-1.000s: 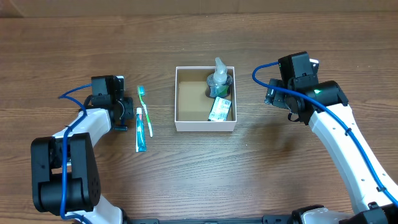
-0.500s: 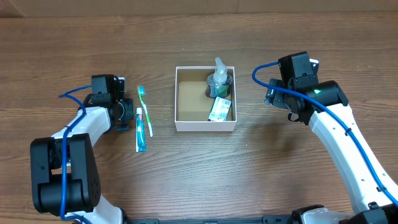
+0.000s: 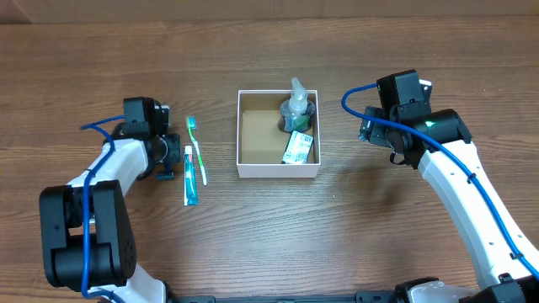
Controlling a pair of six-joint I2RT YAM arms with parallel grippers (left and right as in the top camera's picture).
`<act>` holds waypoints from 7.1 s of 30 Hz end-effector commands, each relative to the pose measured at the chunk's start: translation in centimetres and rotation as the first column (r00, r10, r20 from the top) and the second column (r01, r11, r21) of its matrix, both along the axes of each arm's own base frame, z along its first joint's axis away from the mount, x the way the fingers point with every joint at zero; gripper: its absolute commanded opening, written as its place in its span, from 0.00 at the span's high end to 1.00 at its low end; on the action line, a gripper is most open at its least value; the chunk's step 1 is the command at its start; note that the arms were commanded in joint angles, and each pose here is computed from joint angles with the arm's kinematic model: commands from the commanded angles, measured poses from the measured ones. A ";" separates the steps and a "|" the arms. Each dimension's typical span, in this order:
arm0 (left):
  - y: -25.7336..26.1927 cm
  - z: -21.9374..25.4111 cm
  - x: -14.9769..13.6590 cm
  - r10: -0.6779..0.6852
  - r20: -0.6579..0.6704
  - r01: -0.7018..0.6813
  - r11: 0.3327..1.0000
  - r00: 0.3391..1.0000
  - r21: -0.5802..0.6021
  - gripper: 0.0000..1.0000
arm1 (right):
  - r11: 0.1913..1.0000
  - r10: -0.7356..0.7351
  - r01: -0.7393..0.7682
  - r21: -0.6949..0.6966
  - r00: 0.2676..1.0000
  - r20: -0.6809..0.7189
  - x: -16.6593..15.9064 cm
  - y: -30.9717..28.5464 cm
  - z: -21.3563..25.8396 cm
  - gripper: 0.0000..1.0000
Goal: Pack container
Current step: 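Grasp the blue razor with the left gripper and lift it, then carry the razor into the box and open the left gripper, then move the left gripper back over the Colgate toothpaste tube, then grasp the toothpaste tube with the left gripper and lift it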
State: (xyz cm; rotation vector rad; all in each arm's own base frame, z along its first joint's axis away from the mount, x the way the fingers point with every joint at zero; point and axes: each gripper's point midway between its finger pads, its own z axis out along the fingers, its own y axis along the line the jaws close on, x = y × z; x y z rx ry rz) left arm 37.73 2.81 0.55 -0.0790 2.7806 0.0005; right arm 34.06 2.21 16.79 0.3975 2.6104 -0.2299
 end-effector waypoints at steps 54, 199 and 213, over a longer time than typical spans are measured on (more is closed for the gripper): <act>-24.1 11.6 4.1 0.099 0.258 -0.045 0.977 0.961 -0.208 0.92 | 1.000 -0.013 0.013 0.000 0.999 0.046 0.4 -0.2 1.4 0.00; -5.0 4.8 -1.1 0.091 0.027 -0.092 0.995 0.996 0.050 0.93 | 1.000 -0.013 0.013 0.000 0.999 0.046 0.4 -0.2 1.4 0.00; -15.7 21.6 2.9 -0.023 0.224 0.087 0.955 0.974 -0.282 0.88 | 1.000 -0.013 0.013 0.000 0.999 0.046 0.4 -0.2 1.4 0.00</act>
